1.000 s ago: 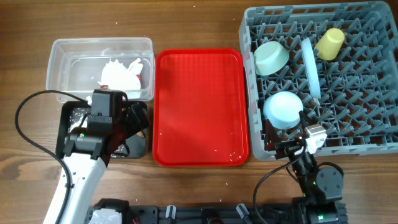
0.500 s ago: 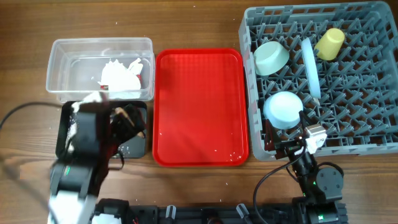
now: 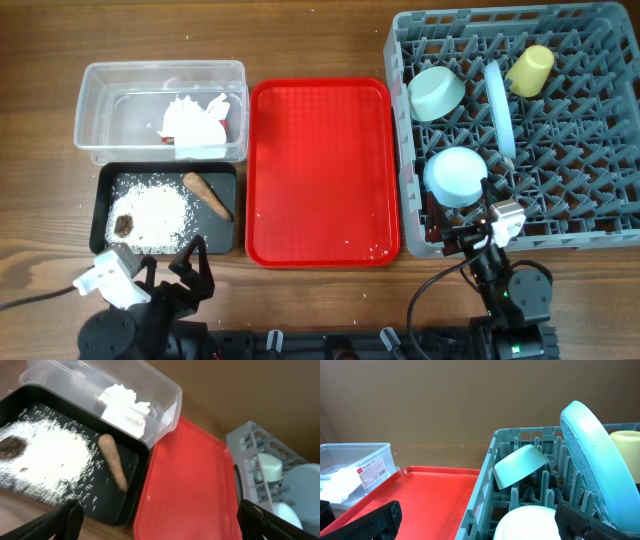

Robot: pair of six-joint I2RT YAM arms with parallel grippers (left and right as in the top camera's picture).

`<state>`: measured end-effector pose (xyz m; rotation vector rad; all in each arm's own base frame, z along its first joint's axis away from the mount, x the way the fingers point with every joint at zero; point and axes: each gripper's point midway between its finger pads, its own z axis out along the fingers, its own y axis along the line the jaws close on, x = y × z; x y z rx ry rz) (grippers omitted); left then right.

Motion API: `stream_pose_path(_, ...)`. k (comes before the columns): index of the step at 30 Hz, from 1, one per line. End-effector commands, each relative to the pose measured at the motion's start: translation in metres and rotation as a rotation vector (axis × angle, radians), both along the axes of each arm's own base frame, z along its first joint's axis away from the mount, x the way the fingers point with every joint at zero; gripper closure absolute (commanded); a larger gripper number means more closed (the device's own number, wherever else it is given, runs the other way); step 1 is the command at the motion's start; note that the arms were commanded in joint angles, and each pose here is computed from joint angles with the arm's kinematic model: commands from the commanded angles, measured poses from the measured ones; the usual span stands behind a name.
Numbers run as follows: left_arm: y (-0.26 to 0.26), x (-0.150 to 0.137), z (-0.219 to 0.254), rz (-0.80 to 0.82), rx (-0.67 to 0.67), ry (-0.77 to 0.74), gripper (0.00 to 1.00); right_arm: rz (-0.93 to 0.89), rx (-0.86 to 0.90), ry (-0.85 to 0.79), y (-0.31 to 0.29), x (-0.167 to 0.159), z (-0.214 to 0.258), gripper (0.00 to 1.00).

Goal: Sort waste into correct bins and load items into the dishwasher rack

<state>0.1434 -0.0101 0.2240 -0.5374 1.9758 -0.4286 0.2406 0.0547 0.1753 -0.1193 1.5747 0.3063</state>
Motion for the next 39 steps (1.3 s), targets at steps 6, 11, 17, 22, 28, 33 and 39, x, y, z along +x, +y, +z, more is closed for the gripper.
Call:
stream_pose_path(6,-0.026,0.06,0.025,-0.103,-0.08,-0.385,0.0,-0.015,0.013,-0.005,-0.003,0.0,0.002,0.0)
stream_pose_path(11,-0.037,0.08,0.046,-0.153,-0.109,-0.696,0.0,-0.015,0.013,-0.005,-0.003,0.0,0.002,0.0)
stream_pose_path(17,-0.038,0.093,-0.001,-0.151,-0.104,-0.616,0.0,-0.015,0.013,-0.005,-0.003,0.0,0.002,0.0)
stream_pose_path(22,-0.033,0.099,-0.046,-0.117,-0.077,-0.456,0.0,-0.015,0.013,-0.005,-0.003,0.0,0.002,0.0)
stream_pose_path(28,-0.021,0.101,-0.068,-0.097,0.105,-0.387,0.0,-0.015,0.013,-0.005,-0.003,0.0,0.002,0.0)
stream_pose_path(33,-0.011,0.102,-0.068,-0.096,0.246,-0.395,0.0,-0.015,0.013,-0.005,-0.003,0.0,0.002,0.0)
stream_pose_path(39,-0.013,0.102,-0.067,-0.145,0.398,-0.406,0.0,-0.015,0.013,-0.005,-0.003,0.0,0.002,0.0)
